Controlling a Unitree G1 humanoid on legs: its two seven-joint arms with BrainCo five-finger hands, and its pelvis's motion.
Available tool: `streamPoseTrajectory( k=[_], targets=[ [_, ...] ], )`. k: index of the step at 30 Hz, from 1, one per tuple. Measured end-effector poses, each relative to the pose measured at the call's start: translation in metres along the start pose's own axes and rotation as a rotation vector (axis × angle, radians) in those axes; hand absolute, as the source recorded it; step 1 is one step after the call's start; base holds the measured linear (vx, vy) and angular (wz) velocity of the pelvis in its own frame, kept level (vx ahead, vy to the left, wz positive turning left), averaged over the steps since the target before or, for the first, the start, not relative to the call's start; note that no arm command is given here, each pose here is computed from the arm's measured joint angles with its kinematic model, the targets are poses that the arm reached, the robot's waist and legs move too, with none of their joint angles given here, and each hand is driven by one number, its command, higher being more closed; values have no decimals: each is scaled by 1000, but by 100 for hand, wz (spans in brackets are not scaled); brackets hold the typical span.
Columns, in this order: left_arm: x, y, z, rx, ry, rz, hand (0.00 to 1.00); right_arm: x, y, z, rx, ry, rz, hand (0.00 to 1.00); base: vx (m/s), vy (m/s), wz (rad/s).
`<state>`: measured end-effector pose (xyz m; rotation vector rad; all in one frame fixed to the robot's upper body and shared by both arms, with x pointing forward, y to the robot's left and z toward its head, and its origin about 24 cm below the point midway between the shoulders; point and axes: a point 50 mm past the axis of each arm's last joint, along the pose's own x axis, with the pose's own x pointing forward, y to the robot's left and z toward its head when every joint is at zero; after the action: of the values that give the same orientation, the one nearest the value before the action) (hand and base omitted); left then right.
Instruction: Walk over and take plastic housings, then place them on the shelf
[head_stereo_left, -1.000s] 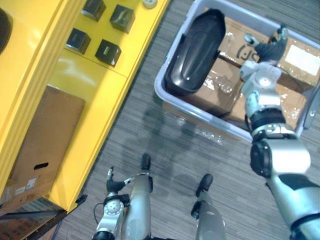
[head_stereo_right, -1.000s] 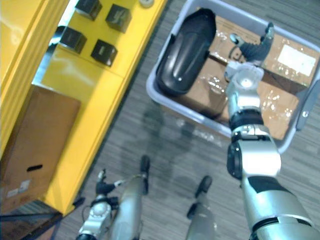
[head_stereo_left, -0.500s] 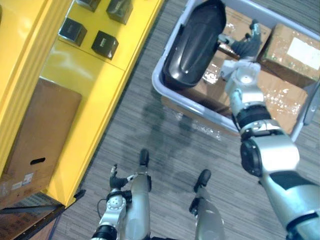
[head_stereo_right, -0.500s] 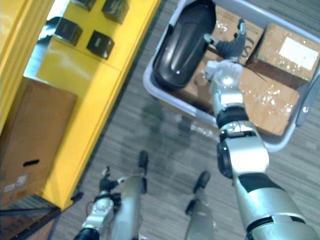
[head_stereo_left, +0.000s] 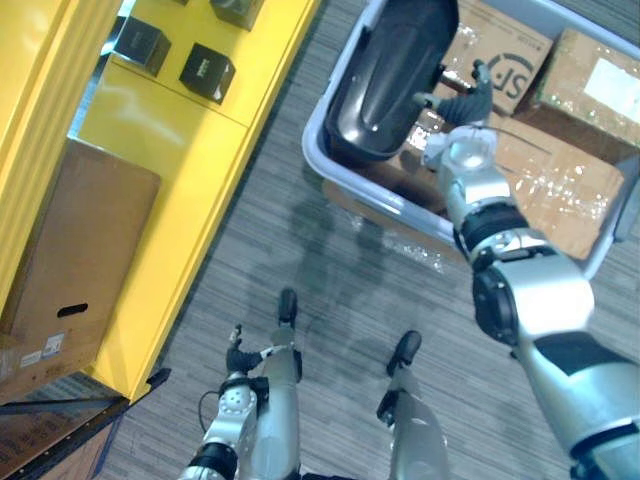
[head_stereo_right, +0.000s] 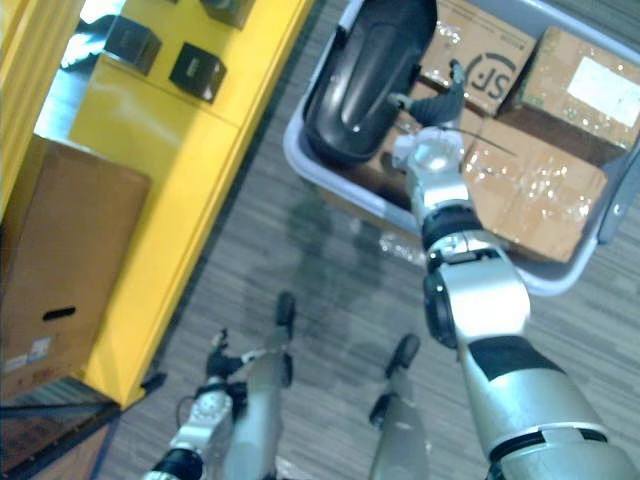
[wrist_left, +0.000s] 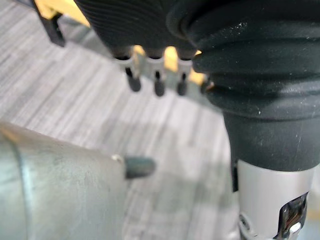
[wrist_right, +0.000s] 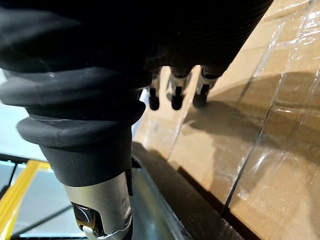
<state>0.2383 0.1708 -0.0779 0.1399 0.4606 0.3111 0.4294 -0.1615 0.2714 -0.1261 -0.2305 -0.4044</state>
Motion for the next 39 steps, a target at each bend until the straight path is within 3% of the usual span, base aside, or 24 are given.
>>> streamPoseTrajectory(
  k=[2,3,14,26,34,39],
  targets=[
    [1,-1,1,-11,6,-1,0,1,-1,2,-11,1,-4,0,-1,1,8],
    [1,-1,1,-8,4,-4,0,1,-3,2,-19,0,-12,100,-2,1,14],
    [3,-9,10,45,-37,-94,0,18,-49,6,-174,47,-108,100,-11,7,12],
    [-3,-17,12,27,-50,-186,0,29,-113,6,-529,71,-177,100,-1,29,12],
    [-4,-16,14,16,-62,-184,0,25,-156,-16,-680,90,-291,100,-2,16,0],
    [-3,-13,21,21,-97,-126,0,21,-161,-24,-784,35,-326,100,-9,28,-6]
  ],
)
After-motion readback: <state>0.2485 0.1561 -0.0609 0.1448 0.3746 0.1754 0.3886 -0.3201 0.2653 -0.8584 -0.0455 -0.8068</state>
